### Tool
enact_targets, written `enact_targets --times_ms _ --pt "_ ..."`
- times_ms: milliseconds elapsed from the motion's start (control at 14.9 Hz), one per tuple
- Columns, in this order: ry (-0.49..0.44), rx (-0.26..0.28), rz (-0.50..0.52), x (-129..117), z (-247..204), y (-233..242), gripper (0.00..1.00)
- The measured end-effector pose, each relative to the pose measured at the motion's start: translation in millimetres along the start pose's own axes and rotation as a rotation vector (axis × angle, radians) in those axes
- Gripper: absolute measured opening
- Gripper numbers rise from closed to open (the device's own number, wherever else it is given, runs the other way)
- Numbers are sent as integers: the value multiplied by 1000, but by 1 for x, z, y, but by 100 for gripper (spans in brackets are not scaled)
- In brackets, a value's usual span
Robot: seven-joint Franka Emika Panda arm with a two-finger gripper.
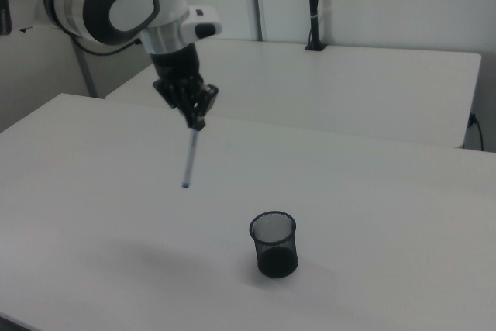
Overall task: Remove the marker
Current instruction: 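Carry the marker away from the cup and lower it to the table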
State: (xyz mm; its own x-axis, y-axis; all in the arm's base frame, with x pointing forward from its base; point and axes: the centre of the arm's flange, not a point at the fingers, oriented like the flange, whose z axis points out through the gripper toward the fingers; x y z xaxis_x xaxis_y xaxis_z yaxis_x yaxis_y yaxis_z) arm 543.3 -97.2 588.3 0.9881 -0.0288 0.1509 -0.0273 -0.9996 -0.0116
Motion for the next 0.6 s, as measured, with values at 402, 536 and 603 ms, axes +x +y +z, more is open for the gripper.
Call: enact_targets --times_ms 402,536,603 --pt "-267 73 -27 16 121 -92 17" --pt "-335 61 -35 18 169 -122 17" --pt "-348 52 -29 20 192 -134 17"
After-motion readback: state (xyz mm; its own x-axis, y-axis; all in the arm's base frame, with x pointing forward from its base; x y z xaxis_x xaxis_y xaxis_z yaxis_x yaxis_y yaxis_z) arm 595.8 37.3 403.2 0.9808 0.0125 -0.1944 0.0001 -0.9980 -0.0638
